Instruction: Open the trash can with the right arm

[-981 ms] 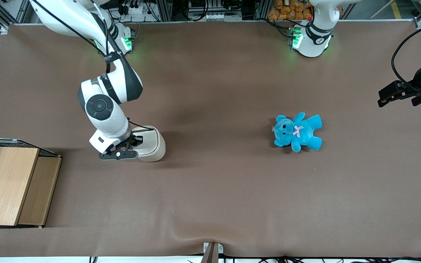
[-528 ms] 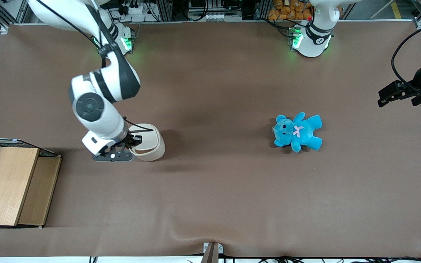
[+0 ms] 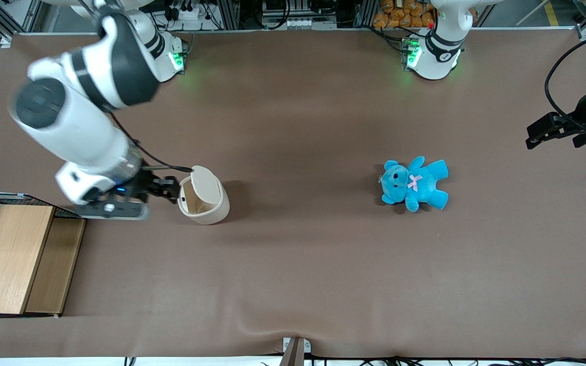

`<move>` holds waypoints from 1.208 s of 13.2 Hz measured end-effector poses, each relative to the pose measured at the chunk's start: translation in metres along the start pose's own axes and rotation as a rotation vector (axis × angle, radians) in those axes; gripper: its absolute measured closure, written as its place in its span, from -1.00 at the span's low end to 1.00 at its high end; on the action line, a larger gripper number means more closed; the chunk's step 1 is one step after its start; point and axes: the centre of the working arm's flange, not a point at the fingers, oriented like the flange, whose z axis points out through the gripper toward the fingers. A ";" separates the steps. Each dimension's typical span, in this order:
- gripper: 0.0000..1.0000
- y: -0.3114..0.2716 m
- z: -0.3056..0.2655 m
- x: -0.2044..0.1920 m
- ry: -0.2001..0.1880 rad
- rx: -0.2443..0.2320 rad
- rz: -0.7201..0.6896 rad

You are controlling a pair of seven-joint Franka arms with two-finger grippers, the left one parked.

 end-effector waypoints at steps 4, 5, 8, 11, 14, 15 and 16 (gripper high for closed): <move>-1.00 0.089 -0.085 -0.016 -0.016 -0.016 0.033; -1.00 0.108 -0.099 -0.020 -0.016 -0.018 0.021; -1.00 0.152 -0.128 -0.039 -0.045 -0.024 -0.009; -1.00 0.178 -0.121 -0.063 -0.042 -0.018 -0.037; -1.00 0.199 -0.107 -0.083 -0.085 -0.019 -0.044; -1.00 0.206 -0.106 -0.086 -0.090 -0.019 -0.048; -1.00 0.211 -0.106 -0.087 -0.092 -0.019 -0.049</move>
